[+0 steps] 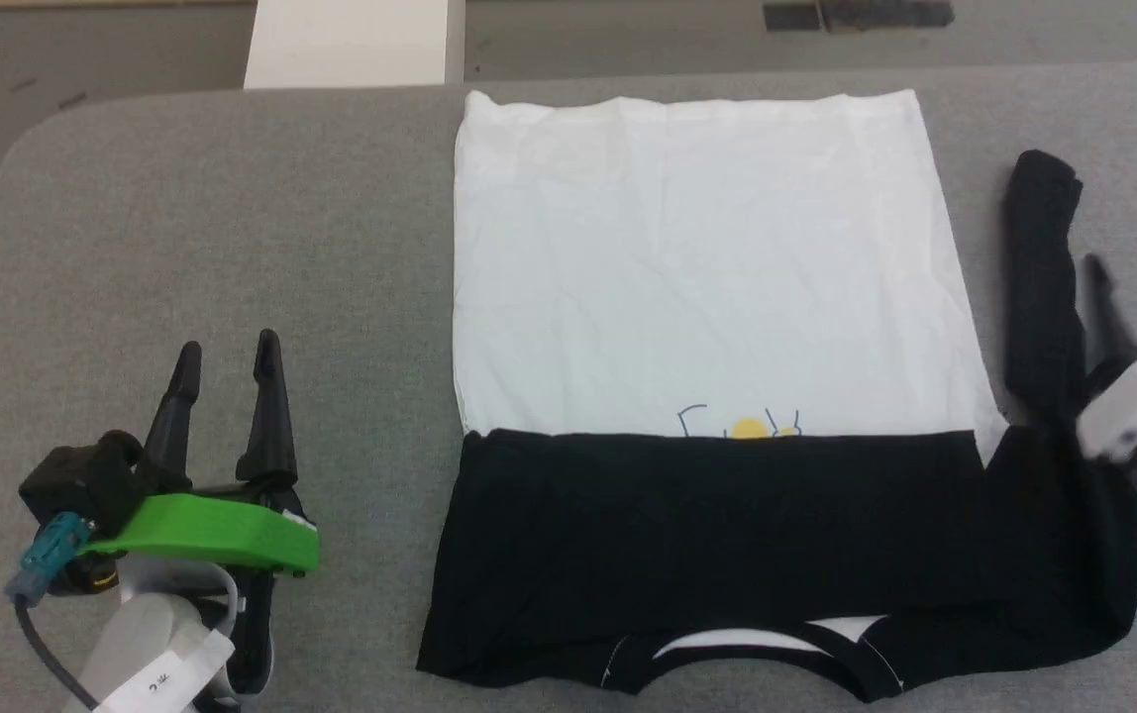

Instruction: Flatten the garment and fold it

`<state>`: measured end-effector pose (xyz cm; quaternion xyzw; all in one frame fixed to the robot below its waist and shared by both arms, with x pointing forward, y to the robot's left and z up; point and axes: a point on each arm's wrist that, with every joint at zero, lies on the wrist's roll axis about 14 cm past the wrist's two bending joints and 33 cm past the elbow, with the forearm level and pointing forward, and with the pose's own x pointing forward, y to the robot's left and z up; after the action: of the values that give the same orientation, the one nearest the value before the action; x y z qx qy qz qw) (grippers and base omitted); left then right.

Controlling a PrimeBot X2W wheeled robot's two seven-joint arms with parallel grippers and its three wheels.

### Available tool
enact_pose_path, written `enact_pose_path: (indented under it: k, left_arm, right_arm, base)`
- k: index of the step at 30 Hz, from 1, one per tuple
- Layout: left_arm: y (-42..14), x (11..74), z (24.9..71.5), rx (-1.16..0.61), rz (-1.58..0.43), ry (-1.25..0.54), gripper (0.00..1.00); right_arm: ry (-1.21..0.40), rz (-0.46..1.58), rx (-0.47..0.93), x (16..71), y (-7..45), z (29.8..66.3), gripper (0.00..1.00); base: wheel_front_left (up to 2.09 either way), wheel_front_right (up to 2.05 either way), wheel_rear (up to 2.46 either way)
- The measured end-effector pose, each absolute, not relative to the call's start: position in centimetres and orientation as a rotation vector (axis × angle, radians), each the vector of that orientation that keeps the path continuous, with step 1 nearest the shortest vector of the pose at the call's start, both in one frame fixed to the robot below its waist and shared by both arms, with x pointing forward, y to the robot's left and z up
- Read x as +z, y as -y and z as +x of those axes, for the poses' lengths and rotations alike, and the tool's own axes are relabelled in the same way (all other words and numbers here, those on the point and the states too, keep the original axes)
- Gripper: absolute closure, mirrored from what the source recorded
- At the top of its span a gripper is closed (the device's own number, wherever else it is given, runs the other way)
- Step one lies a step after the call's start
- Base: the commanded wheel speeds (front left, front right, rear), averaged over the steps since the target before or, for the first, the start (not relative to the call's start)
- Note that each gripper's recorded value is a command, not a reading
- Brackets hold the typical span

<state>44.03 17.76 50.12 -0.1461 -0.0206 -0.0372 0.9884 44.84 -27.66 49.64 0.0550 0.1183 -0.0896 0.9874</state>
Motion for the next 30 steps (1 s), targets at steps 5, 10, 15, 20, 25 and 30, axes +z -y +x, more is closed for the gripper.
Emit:
enact_pose_path:
  k: [5, 10, 15, 20, 25, 30]
  left_arm:
    - [-18.6, 49.1, 44.8, -0.058, -0.281, 0.042, 0.00]
    - [-19.8, 47.1, 46.2, -0.026, -0.265, 0.027, 0.00]
    - [-20.5, 45.2, 46.9, -0.004, -0.260, -0.002, 0.00]
    - [-21.3, 43.4, 47.1, 0.023, -0.257, -0.033, 0.00]
    - [-22.1, 41.9, 46.9, 0.047, -0.236, -0.065, 0.00]
    - [-22.6, 41.2, 46.7, 0.060, -0.228, -0.080, 0.00]
  right_arm:
    - [-0.312, 0.143, -0.259, 49.0, 31.1, 48.6, 0.00]
    - [-0.447, 0.155, -0.333, 45.5, 33.6, 52.2, 0.00]
    - [-0.518, 0.164, -0.349, 42.9, 33.8, 54.5, 0.00]
    - [-0.602, 0.158, -0.352, 40.1, 33.6, 56.1, 0.00]
    - [-0.669, 0.157, -0.332, 37.9, 32.4, 57.0, 0.00]
    - [-0.675, 0.136, -0.310, 37.2, 31.7, 57.7, 0.64]
  base:
    - [0.00, 0.00, 0.00]
    - [0.00, 0.00, 0.00]
    - [0.00, 0.00, 0.00]
    - [0.00, 0.00, 0.00]
    - [0.00, 0.00, 0.00]
    - [0.00, 0.00, 0.00]
